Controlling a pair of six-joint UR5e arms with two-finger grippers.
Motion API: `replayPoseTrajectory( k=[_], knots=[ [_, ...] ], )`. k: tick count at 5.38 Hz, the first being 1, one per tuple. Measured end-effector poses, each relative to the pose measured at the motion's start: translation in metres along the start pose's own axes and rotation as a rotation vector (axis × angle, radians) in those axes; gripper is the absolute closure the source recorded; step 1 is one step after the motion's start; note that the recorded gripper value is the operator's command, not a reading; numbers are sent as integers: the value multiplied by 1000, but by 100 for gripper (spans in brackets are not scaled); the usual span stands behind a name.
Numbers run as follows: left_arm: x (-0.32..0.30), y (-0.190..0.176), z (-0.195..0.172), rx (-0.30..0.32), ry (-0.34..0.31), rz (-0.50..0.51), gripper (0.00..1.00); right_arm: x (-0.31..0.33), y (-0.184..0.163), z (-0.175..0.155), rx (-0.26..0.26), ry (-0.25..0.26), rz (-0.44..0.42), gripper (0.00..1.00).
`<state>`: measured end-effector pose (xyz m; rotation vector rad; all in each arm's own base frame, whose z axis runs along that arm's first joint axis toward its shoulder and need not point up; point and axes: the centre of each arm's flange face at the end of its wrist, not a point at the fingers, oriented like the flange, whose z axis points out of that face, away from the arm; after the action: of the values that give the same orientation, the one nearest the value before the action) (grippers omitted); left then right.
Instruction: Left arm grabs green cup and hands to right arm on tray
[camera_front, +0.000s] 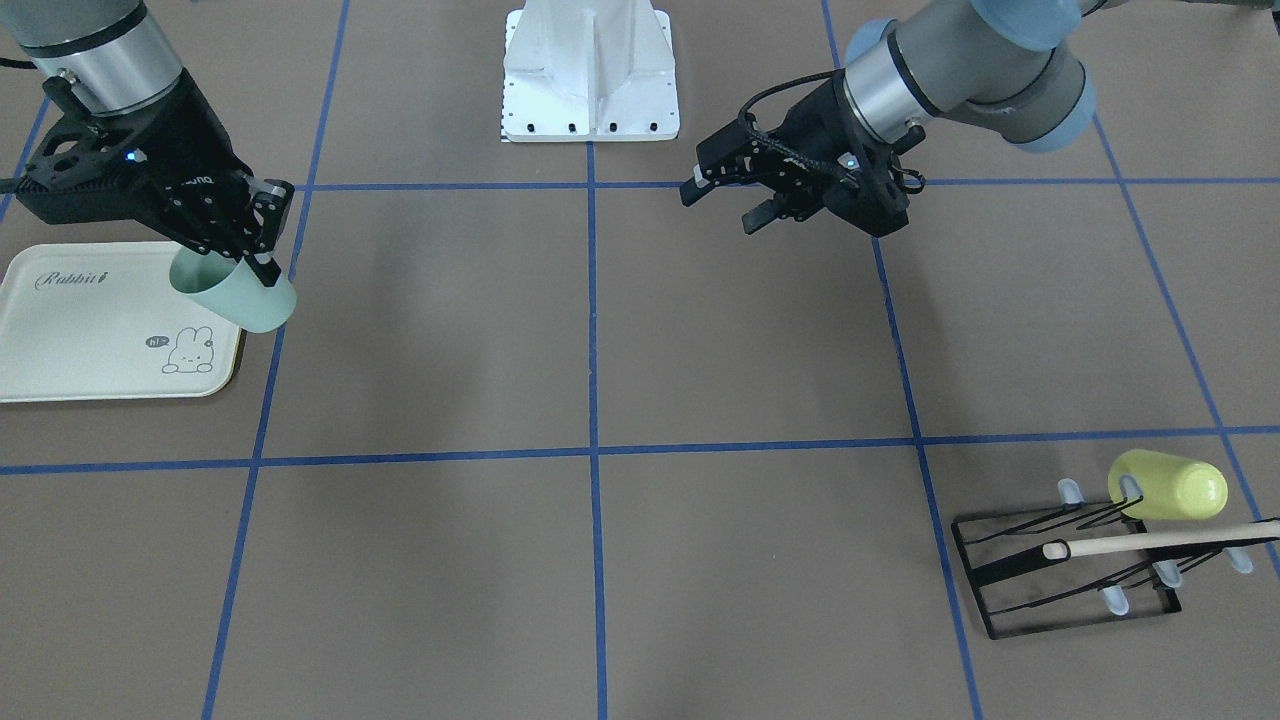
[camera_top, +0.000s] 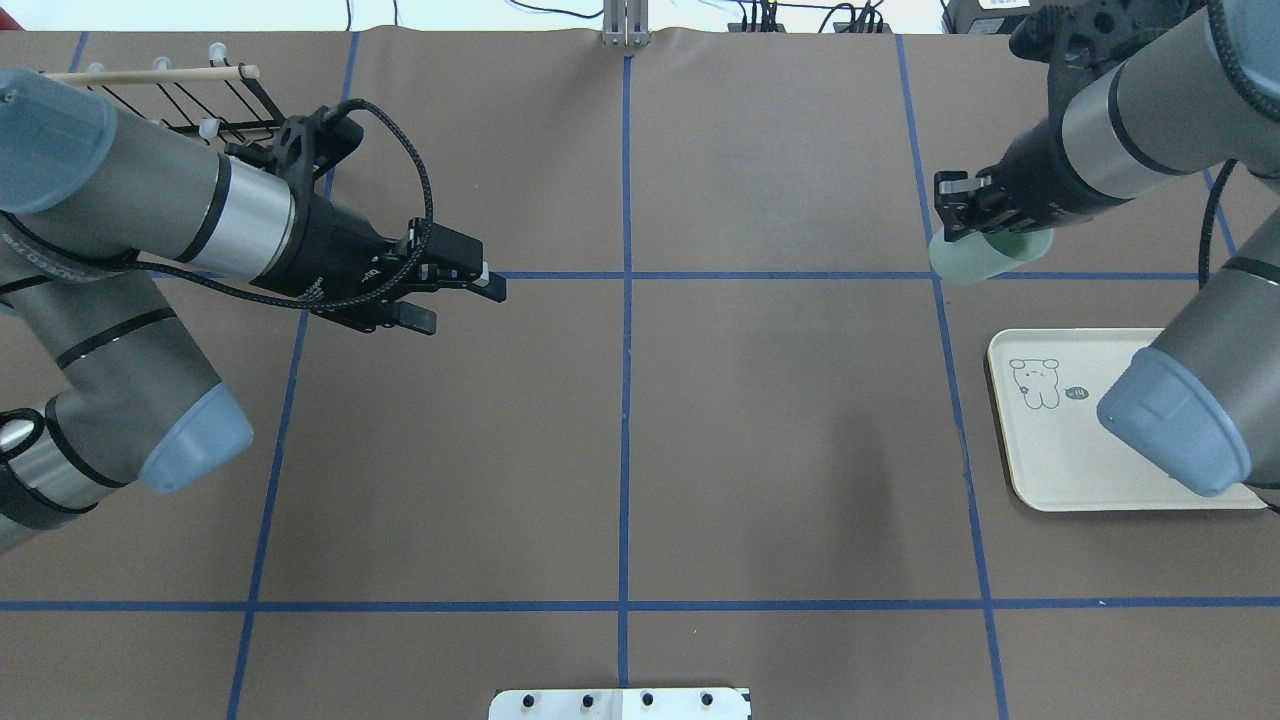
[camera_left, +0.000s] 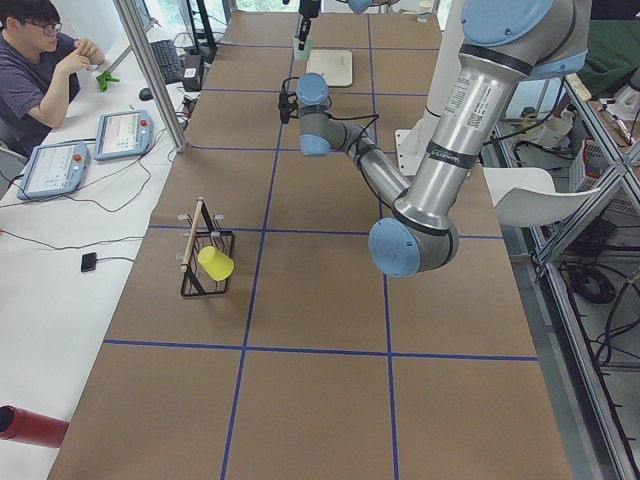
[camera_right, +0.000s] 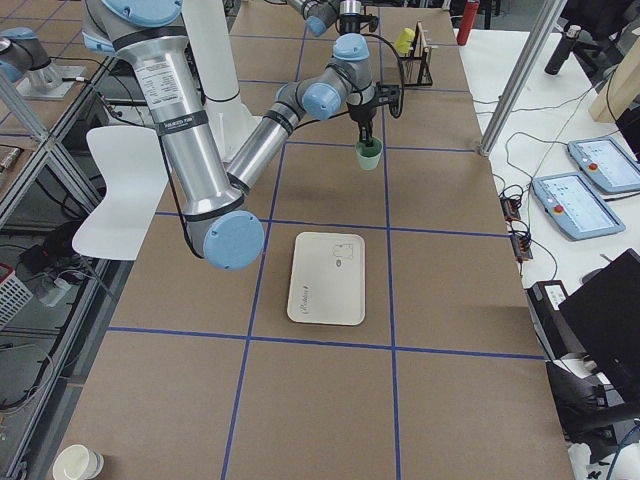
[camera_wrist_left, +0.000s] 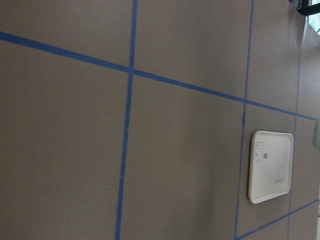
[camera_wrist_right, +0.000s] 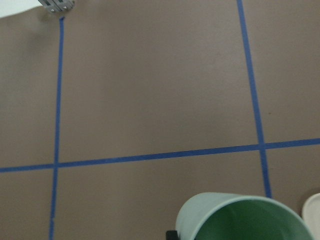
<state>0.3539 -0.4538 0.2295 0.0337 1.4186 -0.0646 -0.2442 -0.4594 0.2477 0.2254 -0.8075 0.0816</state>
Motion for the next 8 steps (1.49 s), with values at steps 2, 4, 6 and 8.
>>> replayPoseTrajectory(
  k=[2, 4, 6, 8],
  knots=[
    [-76, -29, -36, 31, -200, 163, 0, 54, 30, 8, -94, 109, -211, 100],
    [-181, -39, -113, 32, -378, 324, 0, 124, 51, 25, -174, 115, -331, 100],
    [-272, -50, -185, -35, -523, 453, 0, 196, 67, 70, -156, 75, -352, 100],
    [-353, -72, -265, -122, -617, 525, 0, 251, 78, 119, -119, 53, -338, 100]
  ],
)
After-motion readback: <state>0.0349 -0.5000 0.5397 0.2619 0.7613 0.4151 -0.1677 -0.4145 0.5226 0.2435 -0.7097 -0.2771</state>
